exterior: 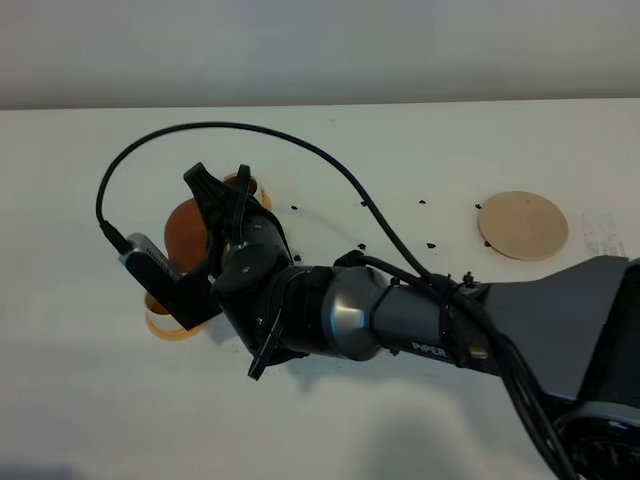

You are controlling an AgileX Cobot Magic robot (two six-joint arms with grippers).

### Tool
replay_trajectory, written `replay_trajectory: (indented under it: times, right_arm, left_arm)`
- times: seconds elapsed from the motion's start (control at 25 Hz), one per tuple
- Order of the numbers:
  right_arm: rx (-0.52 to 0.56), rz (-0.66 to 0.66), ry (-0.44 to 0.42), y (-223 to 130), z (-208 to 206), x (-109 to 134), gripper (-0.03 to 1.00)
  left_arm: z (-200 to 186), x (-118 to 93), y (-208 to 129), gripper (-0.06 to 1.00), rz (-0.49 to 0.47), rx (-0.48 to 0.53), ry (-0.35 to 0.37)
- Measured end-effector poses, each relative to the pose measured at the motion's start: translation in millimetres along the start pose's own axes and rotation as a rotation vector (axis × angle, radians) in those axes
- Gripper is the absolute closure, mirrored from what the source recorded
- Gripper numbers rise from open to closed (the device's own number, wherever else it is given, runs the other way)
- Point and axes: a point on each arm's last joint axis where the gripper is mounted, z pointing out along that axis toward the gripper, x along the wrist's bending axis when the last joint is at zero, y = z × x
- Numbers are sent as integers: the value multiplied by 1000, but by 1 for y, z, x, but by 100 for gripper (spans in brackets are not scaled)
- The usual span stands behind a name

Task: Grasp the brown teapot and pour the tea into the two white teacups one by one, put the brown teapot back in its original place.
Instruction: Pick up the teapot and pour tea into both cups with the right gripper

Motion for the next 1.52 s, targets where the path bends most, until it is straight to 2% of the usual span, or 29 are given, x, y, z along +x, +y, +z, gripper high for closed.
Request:
replay_trajectory:
  times: [1.52]
  right_arm:
    - [9, -82, -40, 6, 2, 1, 84]
  left_arm:
    - [0, 0, 0, 34, 0, 0, 0]
